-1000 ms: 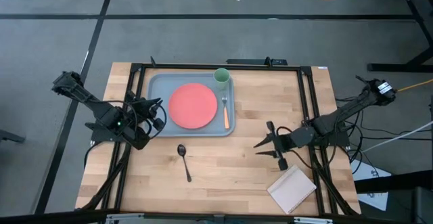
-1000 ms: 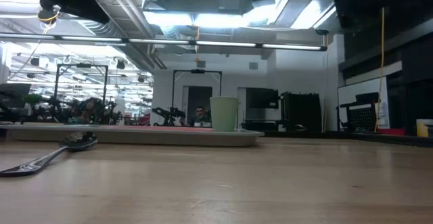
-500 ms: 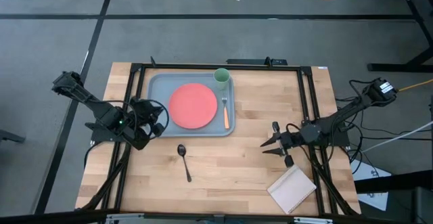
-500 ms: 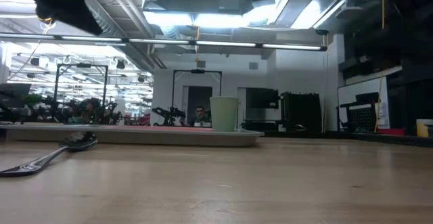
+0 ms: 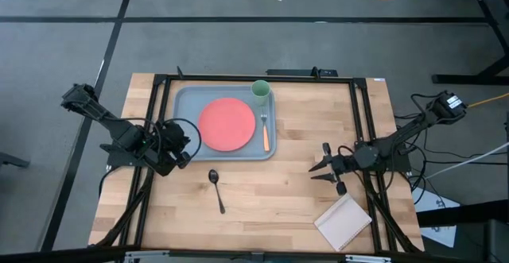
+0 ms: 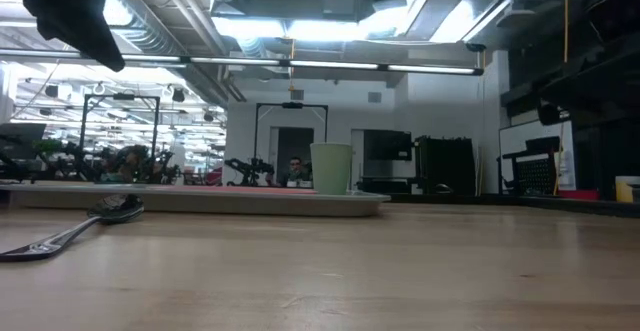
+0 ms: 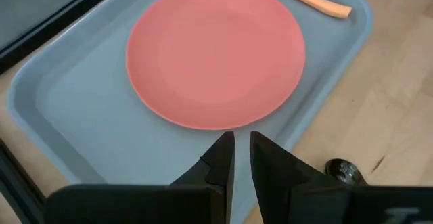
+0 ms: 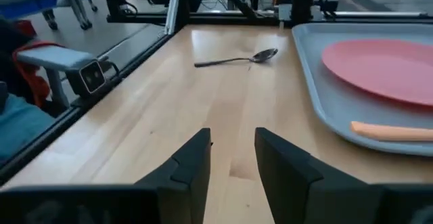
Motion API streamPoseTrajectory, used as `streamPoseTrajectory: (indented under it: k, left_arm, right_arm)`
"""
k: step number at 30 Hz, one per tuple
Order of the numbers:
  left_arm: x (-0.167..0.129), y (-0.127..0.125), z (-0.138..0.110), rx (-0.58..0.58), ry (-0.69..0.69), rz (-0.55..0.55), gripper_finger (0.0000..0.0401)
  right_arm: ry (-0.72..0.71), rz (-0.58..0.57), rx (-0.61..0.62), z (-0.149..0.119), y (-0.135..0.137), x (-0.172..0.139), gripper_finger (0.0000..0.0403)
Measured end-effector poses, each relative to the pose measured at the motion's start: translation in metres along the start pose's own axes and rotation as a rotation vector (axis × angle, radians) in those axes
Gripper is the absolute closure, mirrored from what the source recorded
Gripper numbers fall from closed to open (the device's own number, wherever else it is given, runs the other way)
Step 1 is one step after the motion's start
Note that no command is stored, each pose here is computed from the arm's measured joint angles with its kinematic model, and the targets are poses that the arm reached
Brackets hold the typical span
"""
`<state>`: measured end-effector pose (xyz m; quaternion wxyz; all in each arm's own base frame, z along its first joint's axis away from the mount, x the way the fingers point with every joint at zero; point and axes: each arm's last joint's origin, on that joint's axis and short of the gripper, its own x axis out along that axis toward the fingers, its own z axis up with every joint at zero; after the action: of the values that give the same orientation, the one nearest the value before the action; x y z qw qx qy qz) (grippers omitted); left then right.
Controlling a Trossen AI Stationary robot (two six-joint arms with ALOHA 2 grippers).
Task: Pick and place plate/cup/fork/spoon on tray
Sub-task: Put the black spoon on the gray tray to the left of the light pink plate
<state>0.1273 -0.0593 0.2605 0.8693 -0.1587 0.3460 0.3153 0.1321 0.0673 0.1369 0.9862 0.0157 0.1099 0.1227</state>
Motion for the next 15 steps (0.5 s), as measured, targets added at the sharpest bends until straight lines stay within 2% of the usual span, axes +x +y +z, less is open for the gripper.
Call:
streamPoseTrajectory:
  k: [4,9,15]
  left_arm:
    - [0.0,0.0,0.0,0.0,0.001,0.0,0.036]
    - [0.0,0.0,0.0,-0.001,0.001,-0.001,0.036]
    - [0.0,0.0,0.0,0.0,0.001,-0.001,0.036]
  right_arm:
    - [-0.06,0.0,-0.042,0.007,0.0,-0.004,0.0281]
    - [-0.069,-0.003,-0.056,0.01,-0.002,-0.009,0.0281]
    - [-0.072,-0.088,-0.107,0.012,-0.015,-0.016,0.0281]
